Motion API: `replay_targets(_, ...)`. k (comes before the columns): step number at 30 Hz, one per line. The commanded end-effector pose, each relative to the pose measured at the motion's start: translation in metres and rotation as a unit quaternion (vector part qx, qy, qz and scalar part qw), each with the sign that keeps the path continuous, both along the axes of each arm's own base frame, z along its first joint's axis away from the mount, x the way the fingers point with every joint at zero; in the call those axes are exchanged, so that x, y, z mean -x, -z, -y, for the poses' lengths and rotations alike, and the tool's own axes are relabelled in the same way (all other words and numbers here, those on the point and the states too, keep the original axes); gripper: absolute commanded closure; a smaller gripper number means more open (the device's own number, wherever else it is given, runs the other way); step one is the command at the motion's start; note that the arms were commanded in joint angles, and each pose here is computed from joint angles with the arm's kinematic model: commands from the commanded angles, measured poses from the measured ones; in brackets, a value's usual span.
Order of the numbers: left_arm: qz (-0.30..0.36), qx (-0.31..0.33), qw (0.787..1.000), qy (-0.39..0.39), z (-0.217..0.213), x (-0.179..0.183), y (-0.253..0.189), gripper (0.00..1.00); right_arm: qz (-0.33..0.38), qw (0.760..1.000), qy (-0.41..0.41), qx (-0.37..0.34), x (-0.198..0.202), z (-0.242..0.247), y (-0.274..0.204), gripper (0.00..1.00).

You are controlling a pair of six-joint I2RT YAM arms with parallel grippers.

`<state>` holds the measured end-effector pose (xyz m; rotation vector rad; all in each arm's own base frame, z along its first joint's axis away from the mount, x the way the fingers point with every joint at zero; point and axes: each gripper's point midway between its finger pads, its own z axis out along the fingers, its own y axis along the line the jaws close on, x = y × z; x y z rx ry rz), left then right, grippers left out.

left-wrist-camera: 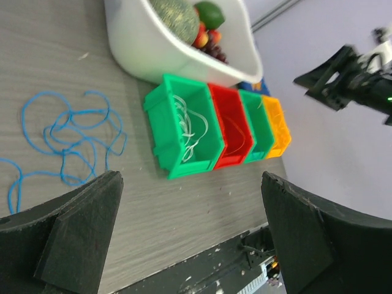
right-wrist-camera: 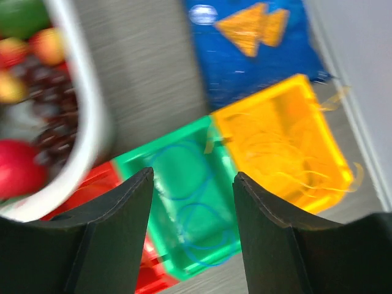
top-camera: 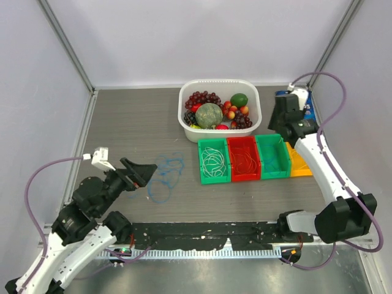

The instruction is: Untangle the cables

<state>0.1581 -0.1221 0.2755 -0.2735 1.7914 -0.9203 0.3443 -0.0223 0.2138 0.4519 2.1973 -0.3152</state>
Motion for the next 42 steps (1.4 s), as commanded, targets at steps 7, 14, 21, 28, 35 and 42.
replay_targets(7, -0.181, 0.004, 0.980, -0.084, 0.008, -0.022, 0.098, 0.02, 0.158, 0.899, -0.374, -0.167, 0.046, -0.261, -0.078, 0.33)
replay_targets(14, -0.260, -0.020, 0.955, -0.141, 0.007, -0.032, 0.159, 0.09, 0.083, 0.791, -0.552, -0.251, 0.127, -0.401, -0.021, 0.34)
replay_targets(21, -0.313, -0.031, 0.918, -0.242, -0.022, -0.028, 0.192, 0.14, 0.056, 0.787, -0.566, -0.238, 0.149, -0.422, 0.026, 0.36)
replay_targets(28, -0.265, -0.082, 0.895, -0.348, -0.062, -0.049, 0.179, 0.12, 0.072, 0.790, -0.565, -0.229, 0.161, -0.385, 0.024, 0.36)
replay_targets(35, -0.347, -0.046, 0.871, -0.345, -0.064, -0.076, 0.208, 0.12, 0.144, 0.803, -0.546, -0.192, 0.161, -0.332, -0.008, 0.36)
replay_targets(42, -0.352, -0.016, 0.871, -0.343, -0.059, -0.105, 0.216, 0.21, 0.154, 0.811, -0.541, -0.161, 0.160, -0.312, -0.010, 0.36)
